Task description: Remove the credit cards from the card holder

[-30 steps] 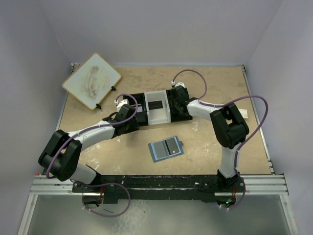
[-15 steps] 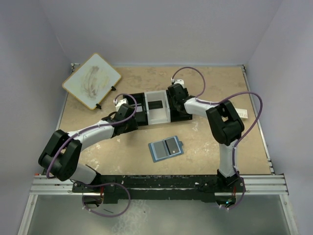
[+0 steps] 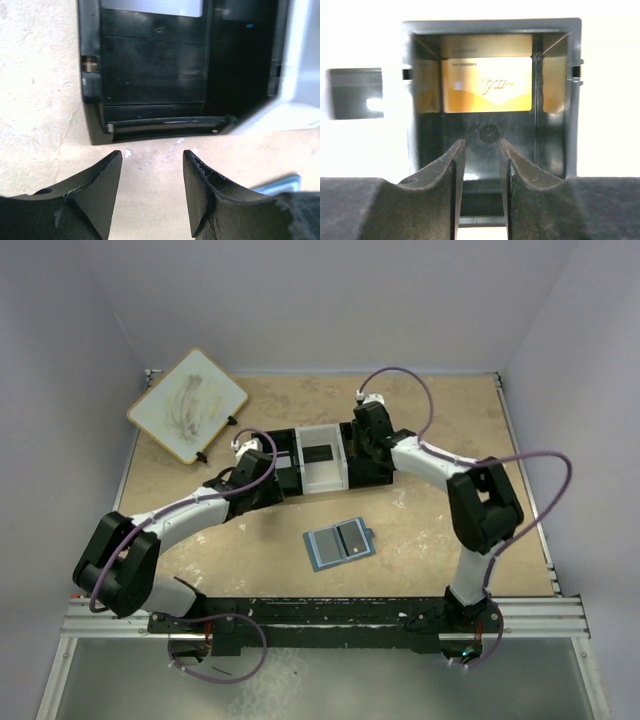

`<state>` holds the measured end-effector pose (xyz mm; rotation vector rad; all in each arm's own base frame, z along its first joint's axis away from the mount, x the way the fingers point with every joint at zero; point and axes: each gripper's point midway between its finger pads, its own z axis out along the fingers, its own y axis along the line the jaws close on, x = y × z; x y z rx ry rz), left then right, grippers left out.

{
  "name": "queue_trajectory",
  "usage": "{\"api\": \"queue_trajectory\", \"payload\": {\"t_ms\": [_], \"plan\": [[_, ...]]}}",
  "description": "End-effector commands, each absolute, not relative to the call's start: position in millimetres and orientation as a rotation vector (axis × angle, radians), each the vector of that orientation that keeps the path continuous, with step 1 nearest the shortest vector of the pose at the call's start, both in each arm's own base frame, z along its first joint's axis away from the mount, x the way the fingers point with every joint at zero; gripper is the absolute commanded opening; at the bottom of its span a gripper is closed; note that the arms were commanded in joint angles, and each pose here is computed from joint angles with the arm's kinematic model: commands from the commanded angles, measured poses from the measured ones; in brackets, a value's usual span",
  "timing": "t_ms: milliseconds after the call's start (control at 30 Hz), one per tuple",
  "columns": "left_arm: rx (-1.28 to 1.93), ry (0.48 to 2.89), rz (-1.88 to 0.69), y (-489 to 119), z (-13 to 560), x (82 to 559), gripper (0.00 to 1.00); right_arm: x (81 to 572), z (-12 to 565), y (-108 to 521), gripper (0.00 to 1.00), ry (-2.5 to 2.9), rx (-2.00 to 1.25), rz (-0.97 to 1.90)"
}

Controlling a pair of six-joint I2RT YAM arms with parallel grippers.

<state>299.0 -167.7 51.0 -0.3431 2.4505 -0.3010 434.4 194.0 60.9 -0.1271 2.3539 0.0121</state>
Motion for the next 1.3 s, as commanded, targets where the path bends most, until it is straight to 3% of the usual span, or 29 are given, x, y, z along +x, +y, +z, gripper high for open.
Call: {"api": "queue_trajectory", "payload": {"t_ms": [0,267,467,700,1000,1267], "plan": [[-0.297,2.363,-0.502,-186.9,87.0,300.4,0.51,418.2,143.4,199.7,0.39,2.237,-0.109,0.178],[-0.188,2.33,-0.788,-223.3,108.4,269.9,0.56,328.4,143.5,217.8,0.43,2.287,-0.082,0.559],[0.1,2.358,-0.742,-265.4,101.0,257.8,0.58,248.6,116.5,207.5,0.47,2.375,0.06,0.767],[0.211,2.351,-0.765,-300.6,90.8,264.7,0.59,176.0,71.1,199.6,0.5,2.532,0.128,0.939],[0.393,2.424,-0.754,-321.6,59.1,250.8,0.6,160.2,45.9,206.3,0.53,2.575,0.162,1.041],[0.387,2.5,-0.805,-314.6,36.0,208.4,0.55,204.2,44.9,225.0,0.53,2.521,0.189,1.019]]}}
